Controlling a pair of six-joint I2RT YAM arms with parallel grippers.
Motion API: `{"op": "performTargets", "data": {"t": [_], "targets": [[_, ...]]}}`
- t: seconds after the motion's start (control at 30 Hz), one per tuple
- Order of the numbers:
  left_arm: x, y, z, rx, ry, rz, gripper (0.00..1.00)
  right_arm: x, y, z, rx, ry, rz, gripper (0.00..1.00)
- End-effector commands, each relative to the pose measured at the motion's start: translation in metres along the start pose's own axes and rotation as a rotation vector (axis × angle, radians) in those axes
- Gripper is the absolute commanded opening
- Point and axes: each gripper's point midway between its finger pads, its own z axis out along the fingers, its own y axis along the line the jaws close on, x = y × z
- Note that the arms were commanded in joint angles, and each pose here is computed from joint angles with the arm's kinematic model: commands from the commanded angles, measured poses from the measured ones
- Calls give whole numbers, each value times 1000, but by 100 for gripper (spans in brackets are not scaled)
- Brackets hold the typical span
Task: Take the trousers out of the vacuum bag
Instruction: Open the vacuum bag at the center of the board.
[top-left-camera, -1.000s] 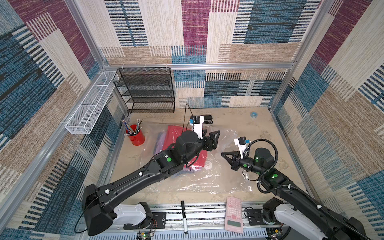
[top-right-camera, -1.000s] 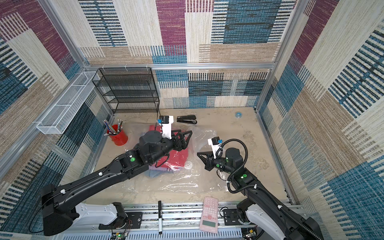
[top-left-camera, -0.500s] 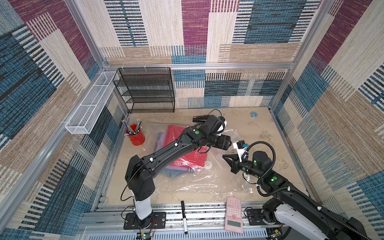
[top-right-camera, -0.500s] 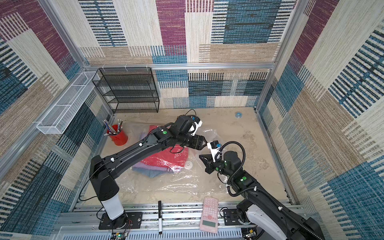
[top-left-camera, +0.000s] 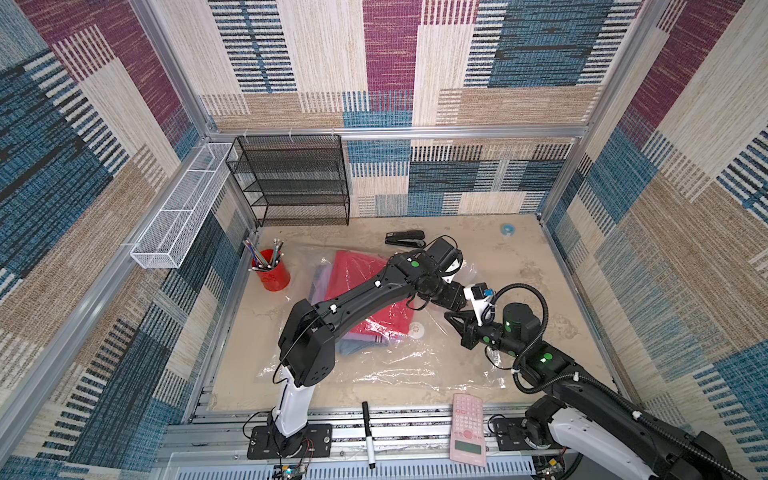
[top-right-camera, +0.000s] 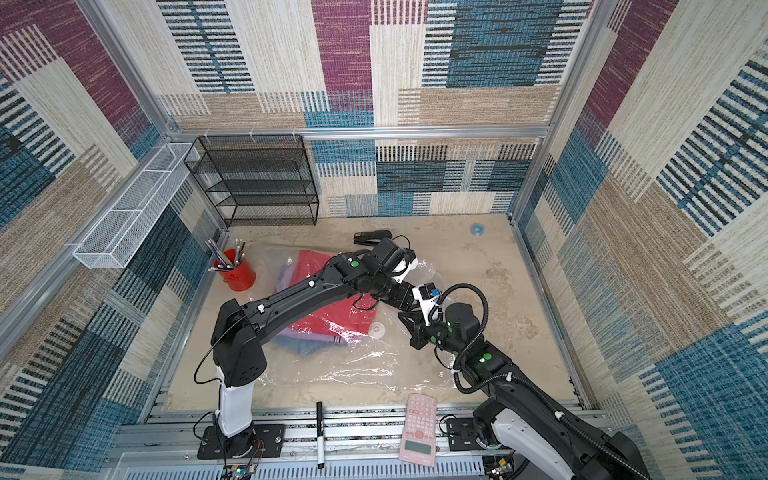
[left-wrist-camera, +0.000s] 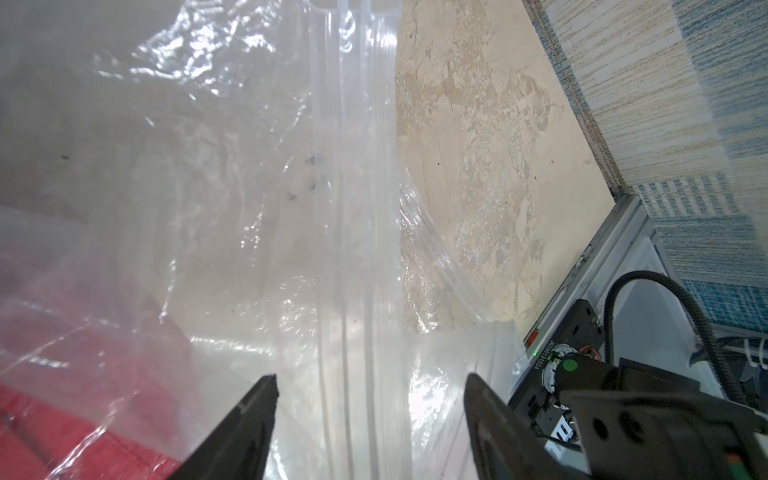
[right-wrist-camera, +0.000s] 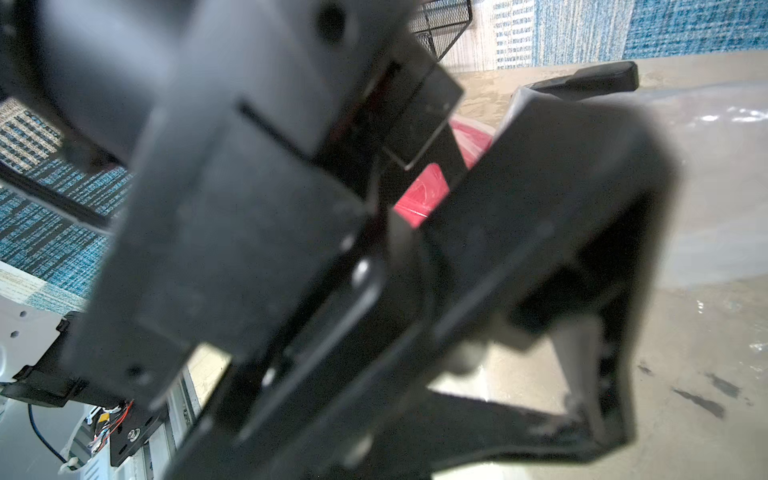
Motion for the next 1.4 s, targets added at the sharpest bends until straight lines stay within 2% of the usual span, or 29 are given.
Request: {"op": "performTargets", "data": {"t": [0.0, 0.07, 0.17, 0.3, 0.43, 0.47, 0.57, 0.67, 0.7, 0.77, 0.9, 1.0, 1.07, 1.23, 1.37], "targets": [[8, 2, 4, -29, 43, 57, 65, -6, 1, -1, 4, -22, -14, 0], [11, 7, 8, -55, 58, 68, 54, -8, 1, -1, 5, -24, -15, 0], [13, 8, 11, -62, 68, 77, 26, -7, 1, 0, 3, -18, -13, 0], [12, 9, 9, -71, 67, 85, 0, -8, 1, -1, 5, -18, -14, 0], [11, 8, 4, -74, 62, 95, 0, -12, 3, -4, 6, -27, -5, 0], [10, 9, 2, -77, 57, 96, 0, -13, 5, -5, 2, -27, 0, 3], [4, 15, -11, -107, 28, 89, 0, -19, 13, -12, -25, -41, 37, 30], [-4, 22, -28, -119, -17, 70, 0, -32, 24, -29, -57, -105, 86, 57], [-7, 24, -35, -120, -38, 66, 0, -38, 26, -38, -56, -139, 102, 64], [-11, 27, -45, -117, -68, 60, 0, -51, 29, -57, -38, -210, 124, 70], [-15, 24, -67, -97, -124, 83, 0, -66, 11, -82, 100, -309, 182, 63], [-15, 23, -81, -97, -155, 103, 0, -61, 1, -76, 146, -277, 220, 48], [-13, 21, -90, -91, -175, 123, 0, -56, 3, -64, 111, -235, 244, 45], [5, 22, -100, -75, -193, 163, 0, -60, 16, -48, -26, -203, 261, 46], [20, 23, -103, -52, -199, 164, 0, -59, 2, -42, -110, -191, 331, 45]]}}
